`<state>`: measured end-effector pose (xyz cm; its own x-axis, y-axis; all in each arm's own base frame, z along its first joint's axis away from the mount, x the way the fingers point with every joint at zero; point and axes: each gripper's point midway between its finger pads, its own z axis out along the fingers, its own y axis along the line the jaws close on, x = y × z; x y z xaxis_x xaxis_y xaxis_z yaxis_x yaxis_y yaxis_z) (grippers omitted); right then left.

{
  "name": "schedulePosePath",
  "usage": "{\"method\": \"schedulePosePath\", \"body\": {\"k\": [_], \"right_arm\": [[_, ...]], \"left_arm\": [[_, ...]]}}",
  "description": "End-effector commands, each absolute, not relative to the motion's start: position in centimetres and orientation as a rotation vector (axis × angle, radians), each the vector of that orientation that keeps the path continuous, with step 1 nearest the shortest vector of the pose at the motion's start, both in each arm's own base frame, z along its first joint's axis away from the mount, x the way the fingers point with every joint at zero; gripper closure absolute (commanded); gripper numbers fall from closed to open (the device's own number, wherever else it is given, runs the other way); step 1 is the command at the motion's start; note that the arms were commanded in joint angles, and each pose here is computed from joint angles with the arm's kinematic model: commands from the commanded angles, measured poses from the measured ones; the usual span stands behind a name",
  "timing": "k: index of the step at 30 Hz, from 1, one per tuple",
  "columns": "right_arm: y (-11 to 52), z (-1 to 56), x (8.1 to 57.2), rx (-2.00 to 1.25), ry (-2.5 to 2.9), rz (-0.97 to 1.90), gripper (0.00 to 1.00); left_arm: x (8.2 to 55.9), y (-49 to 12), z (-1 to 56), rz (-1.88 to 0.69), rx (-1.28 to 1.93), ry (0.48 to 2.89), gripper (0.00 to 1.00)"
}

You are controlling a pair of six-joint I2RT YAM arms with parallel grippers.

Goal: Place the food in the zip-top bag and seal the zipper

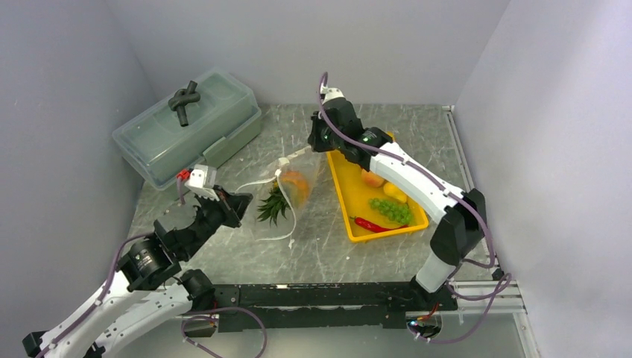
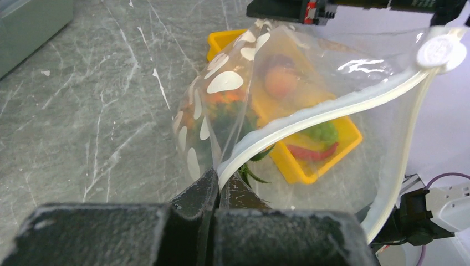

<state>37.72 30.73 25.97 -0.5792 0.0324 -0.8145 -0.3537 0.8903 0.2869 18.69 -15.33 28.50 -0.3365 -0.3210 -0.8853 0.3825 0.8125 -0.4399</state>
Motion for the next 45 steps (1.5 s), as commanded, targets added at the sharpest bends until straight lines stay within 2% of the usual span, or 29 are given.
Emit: {"method": "schedulePosePath", "body": {"k": [1, 16, 25, 28, 31, 34, 45], "right_arm": [[30.9, 24.6, 39.2, -0.195, 2.114, 0.57, 1.0], [37.2, 15.8, 43.0, -0.2, 2.256, 0.839, 1.0], [36.2, 12.5, 43.6, -0.168, 2.316, 0.873, 1.0], [35.3, 12.9, 43.7, -0.164, 2.308, 0.851, 0.83], [34.4, 14.2, 43.9, -0.165, 2.281, 0.817, 0.59], [33.9, 15.6, 43.9, -0.179, 2.259, 0.785, 0.48], [28.3, 22.9, 43.7, -0.129, 2.131, 0.523, 0.3]], "left_arm": [[19.0, -14.7, 30.9, -0.707, 0.02, 1.714, 1.0], [22.0, -16.5, 26.1, -0.498, 0.065, 1.942, 1.0], [23.2, -19.0, 24.3, -0.496, 0.103, 2.019, 1.0], [23.7, -19.6, 23.7, -0.485, 0.104, 2.041, 1.0], [24.1, -20.0, 23.9, -0.481, 0.108, 2.042, 1.0], [24.5, -20.2, 24.2, -0.469, 0.105, 2.041, 1.0], [25.2, -20.4, 24.8, -0.428, 0.092, 2.064, 1.0]]}}
